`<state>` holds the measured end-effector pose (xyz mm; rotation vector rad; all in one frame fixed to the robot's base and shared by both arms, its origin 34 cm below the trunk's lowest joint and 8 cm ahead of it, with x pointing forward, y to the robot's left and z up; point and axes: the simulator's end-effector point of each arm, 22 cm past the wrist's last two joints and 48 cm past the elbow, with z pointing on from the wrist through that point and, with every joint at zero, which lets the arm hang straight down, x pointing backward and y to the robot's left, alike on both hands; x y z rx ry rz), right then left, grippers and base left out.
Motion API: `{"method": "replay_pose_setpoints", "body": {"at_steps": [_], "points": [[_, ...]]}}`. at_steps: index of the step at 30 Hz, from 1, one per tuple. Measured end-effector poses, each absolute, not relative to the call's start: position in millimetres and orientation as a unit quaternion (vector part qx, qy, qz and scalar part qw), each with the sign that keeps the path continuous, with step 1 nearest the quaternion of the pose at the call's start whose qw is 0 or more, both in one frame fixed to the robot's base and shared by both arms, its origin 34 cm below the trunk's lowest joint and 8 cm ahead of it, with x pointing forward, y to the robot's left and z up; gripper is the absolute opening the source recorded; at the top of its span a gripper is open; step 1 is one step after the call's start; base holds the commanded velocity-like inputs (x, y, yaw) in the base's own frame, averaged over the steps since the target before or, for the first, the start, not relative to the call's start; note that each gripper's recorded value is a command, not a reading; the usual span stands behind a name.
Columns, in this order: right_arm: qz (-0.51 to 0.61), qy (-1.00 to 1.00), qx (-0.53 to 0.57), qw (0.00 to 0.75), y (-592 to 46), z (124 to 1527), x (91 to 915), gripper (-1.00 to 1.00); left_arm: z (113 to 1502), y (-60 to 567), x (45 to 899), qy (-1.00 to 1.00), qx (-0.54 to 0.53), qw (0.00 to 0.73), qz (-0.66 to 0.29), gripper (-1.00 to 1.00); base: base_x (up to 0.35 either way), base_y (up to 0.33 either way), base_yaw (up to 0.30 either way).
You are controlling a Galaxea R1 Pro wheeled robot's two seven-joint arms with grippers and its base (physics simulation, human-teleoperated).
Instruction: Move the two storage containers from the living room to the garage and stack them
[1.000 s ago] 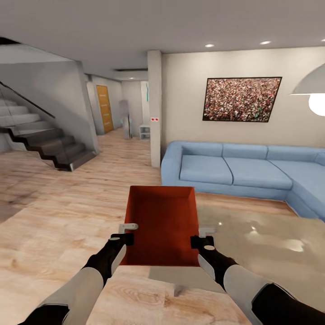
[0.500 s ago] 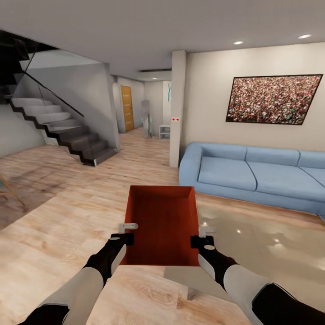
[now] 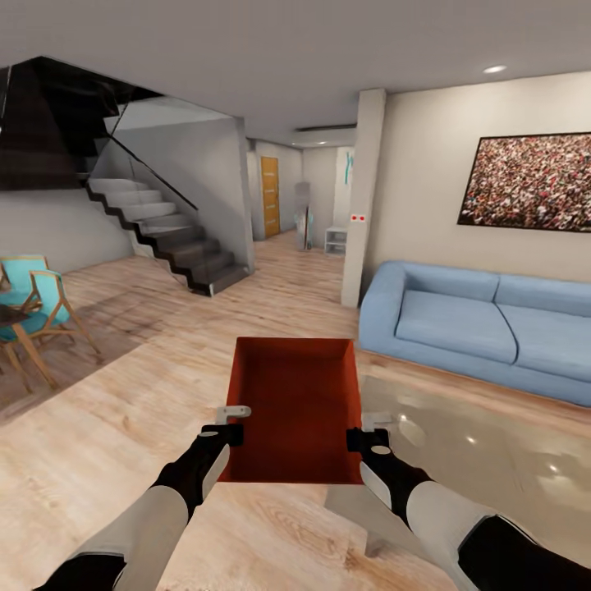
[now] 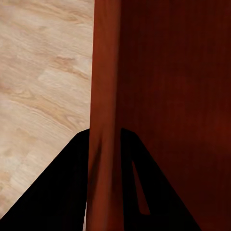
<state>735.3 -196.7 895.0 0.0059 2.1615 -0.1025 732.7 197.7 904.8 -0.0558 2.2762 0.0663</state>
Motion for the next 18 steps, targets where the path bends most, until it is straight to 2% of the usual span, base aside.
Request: {"method": "replay_pose_setpoints", "body": {"at_steps": [18], "points": [[-0.042, 0.882, 0.002, 0.469, -196.7, 894.6, 735.0, -1.0, 904.3, 197.6, 732.4, 0.908, -0.022, 0.418, 0.026, -1.0, 0.0, 0.0, 0.3]]}}
